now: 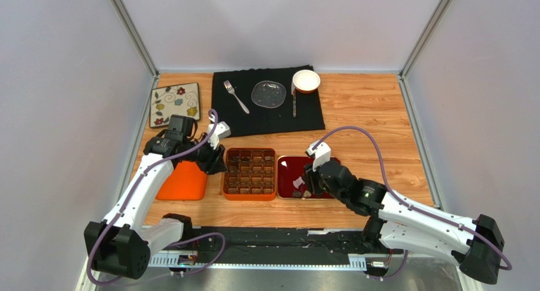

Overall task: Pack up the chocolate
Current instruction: Pick up the fake chocolate from the plate, then place the fake chocolate in the packing box.

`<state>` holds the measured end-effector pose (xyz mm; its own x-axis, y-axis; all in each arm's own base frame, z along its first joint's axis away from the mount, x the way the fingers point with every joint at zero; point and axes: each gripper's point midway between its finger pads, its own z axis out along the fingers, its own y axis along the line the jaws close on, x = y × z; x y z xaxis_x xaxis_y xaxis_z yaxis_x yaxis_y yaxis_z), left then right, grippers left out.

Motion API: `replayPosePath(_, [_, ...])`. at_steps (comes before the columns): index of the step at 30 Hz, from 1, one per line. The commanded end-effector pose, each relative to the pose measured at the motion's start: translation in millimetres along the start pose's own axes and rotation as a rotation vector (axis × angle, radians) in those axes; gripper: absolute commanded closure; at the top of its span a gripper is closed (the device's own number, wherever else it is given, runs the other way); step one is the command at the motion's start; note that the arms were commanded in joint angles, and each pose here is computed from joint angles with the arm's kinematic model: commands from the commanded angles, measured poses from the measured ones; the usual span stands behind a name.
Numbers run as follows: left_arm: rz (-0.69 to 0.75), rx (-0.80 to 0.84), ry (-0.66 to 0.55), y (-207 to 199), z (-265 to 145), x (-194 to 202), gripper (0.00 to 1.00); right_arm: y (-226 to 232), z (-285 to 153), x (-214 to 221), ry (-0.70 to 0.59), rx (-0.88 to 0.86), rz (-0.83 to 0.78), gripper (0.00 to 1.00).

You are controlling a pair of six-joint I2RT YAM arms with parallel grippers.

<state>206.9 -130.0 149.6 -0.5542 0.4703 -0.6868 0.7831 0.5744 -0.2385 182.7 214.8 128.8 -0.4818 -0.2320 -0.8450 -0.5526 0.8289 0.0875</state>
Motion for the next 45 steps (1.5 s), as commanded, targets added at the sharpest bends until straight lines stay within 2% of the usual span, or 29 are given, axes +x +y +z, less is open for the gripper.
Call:
replayPosePath(1, [0.000, -0.052, -0.009, 10, 3, 7, 0.45, 6, 0, -17, -0.060, -0.026, 0.021, 0.69])
replayPosePath(6, [-0.049, -0.136, 0.011, 30, 8, 22, 0.38, 7, -4, -32, -0.099, -0.032, 0.012, 0.72])
replayPosePath(10, [-0.121, -0.160, 0.024, 44, 10, 32, 0.28, 10, -13, -54, -0.140, -0.044, -0.010, 0.73])
replayPosePath(16, [-0.254, -0.137, 0.010, 58, 10, 44, 0.25, 21, -27, -96, -0.195, -0.082, -0.048, 0.75])
replayPosePath(20, [-0.289, -0.128, 0.007, 61, 12, 48, 0.23, 34, -29, -118, -0.219, -0.125, -0.058, 0.75])
replayPosePath(30, [-0.331, -0.120, 0.004, 55, 12, 63, 0.22, 65, 9, -149, -0.233, -0.179, -0.113, 0.75])
replayPosePath(45, [-0.328, -0.099, -0.035, 42, 3, 55, 0.20, 91, 76, -173, -0.233, -0.242, -0.102, 0.75])
